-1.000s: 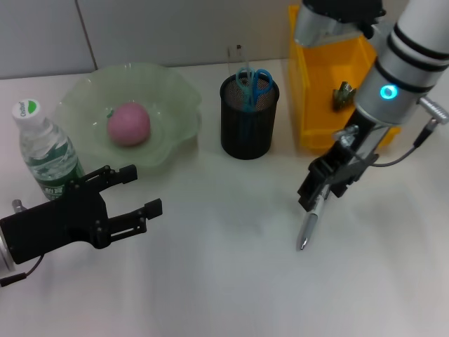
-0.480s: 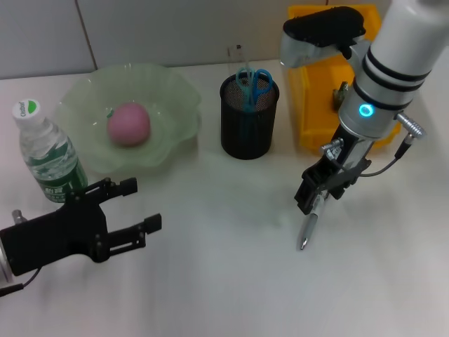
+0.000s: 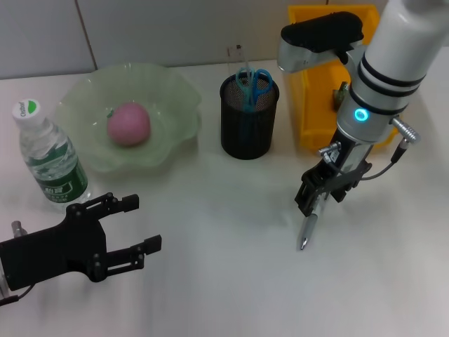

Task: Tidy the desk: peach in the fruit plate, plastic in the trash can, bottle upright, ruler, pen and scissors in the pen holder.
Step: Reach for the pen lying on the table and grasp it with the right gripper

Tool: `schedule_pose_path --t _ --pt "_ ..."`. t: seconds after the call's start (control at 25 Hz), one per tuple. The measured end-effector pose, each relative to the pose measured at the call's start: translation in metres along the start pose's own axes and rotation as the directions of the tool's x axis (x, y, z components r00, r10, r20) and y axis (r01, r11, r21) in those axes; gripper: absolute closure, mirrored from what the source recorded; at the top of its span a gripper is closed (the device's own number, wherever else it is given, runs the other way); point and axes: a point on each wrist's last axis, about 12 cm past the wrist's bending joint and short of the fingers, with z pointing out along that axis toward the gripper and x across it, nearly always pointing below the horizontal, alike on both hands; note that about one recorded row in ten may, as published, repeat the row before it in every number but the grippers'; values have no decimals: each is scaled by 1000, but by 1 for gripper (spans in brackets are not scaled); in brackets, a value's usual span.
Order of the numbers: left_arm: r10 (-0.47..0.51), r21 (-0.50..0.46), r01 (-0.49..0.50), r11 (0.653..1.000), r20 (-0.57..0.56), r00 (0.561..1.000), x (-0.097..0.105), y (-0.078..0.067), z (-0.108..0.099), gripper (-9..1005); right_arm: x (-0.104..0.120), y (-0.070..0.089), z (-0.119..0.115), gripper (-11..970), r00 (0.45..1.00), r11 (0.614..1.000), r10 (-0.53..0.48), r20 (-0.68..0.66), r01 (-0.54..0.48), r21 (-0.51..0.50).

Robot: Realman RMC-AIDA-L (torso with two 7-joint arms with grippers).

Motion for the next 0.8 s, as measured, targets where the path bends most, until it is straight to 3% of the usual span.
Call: schedule_pose_path --t 0.8 --pt "9 14 -9 1000 -3 1000 -1 0 3 184 -3 8 10 305 1000 1000 -4 -24 4 9"
